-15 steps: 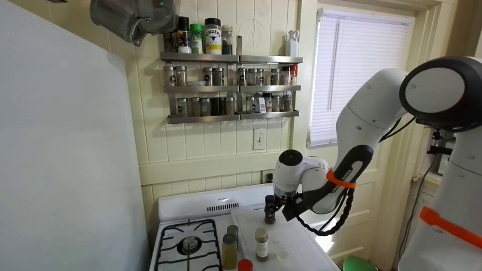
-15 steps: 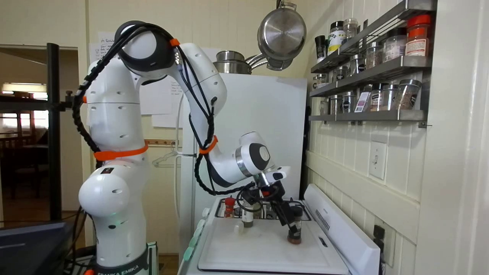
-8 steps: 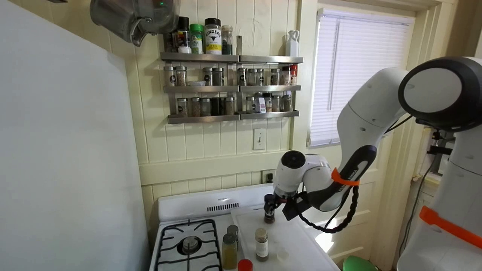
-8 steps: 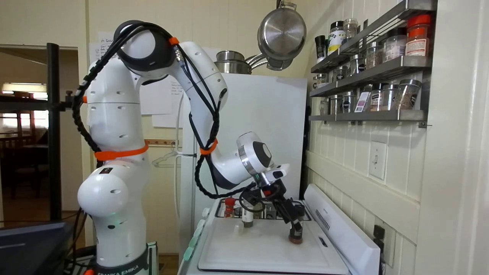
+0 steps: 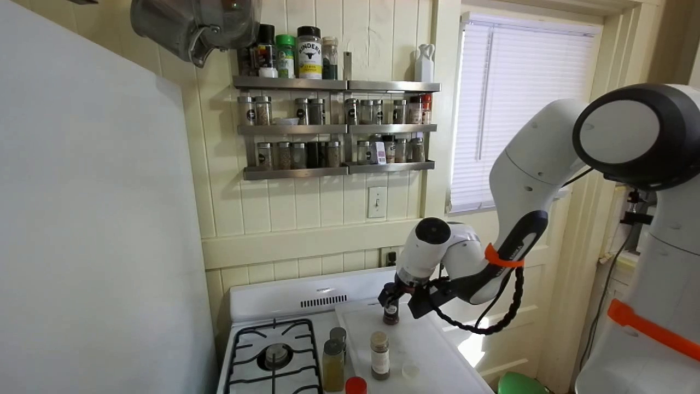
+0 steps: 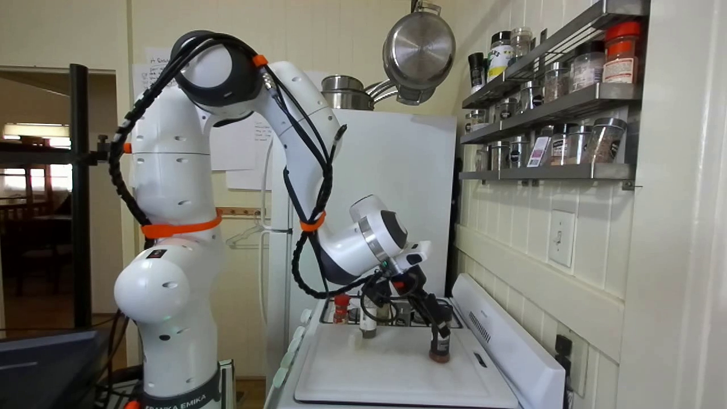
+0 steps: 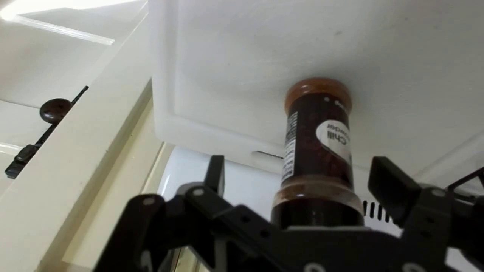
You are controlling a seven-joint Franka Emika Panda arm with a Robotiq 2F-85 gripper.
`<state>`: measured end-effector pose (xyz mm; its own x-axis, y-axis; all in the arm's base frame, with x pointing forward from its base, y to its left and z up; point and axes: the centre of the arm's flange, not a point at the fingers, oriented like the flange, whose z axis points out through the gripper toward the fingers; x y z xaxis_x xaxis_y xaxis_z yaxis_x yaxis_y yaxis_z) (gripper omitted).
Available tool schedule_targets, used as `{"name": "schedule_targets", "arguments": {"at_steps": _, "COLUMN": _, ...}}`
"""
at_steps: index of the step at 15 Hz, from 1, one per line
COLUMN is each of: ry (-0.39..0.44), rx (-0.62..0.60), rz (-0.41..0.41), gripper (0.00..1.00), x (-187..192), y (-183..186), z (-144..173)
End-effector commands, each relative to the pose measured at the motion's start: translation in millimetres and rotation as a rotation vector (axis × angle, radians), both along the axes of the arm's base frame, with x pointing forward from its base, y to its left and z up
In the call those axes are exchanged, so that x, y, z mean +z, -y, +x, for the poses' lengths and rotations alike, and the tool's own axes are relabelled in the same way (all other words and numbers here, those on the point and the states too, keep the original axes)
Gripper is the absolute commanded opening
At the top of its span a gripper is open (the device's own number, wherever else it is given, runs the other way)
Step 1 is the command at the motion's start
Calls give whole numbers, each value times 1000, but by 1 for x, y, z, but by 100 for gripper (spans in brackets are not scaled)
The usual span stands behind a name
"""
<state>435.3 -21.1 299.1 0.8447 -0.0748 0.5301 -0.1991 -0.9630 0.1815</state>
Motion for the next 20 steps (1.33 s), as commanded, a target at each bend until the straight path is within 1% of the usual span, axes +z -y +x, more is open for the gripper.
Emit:
{"name": "schedule_targets", "arguments": {"at_steps": 1, "ry": 30, "rx": 7, "rz": 51, "gripper": 93, "x": -18, "y": 5, "z": 4}}
{"name": "schedule_targets", "arguments": {"at_steps": 3, "ry": 31, "rx": 4, "rz": 62, "gripper": 92, "x": -19, "y": 7, "z": 5}}
{"name": "schedule_targets", "arguments": {"at_steps": 6, "ry": 28, "rx": 11, "rz": 77, "gripper": 95, "x": -20, "y": 8, "z": 9}}
{"name": "schedule_targets", "arguments": {"at_steps": 8, "ry": 21, "rx": 15, "rz": 86, "gripper": 94, "x": -22, "y": 8, "z": 12}}
{"name": "schedule_targets", "arguments": {"at_steps": 9, "ry": 17, "rx": 19, "rz": 93, "gripper": 92, "x": -23, "y": 8, "z": 12}}
{"name": "schedule_targets", "arguments": {"at_steps": 10, "ry": 13, "rx": 25, "rz": 99, "gripper": 92, "x": -24, "y": 8, "z": 13}}
{"name": "schedule_targets", "arguments": {"at_steps": 13, "ry": 2, "rx": 35, "rz": 118, "gripper": 88, "x": -28, "y": 7, "z": 16}}
{"name": "schedule_targets", "arguments": {"at_steps": 14, "ry": 0, "rx": 36, "rz": 121, "gripper": 85, "x": -29, "y": 7, "z": 16}}
{"name": "schedule_targets", "arguments": {"at_steps": 15, "ry": -1, "rx": 37, "rz": 123, "gripper": 73, "x": -30, "y": 6, "z": 17}}
{"name": "schedule_targets", "arguments": {"at_steps": 16, "ry": -4, "rx": 37, "rz": 126, "gripper": 65, "x": -31, "y": 6, "z": 18}}
{"name": "schedule_targets", "arguments": {"at_steps": 17, "ry": -5, "rx": 35, "rz": 127, "gripper": 60, "x": -32, "y": 6, "z": 18}}
{"name": "schedule_targets", "arguments": {"at_steps": 20, "ry": -8, "rx": 31, "rz": 124, "gripper": 35, "x": -33, "y": 7, "z": 18}}
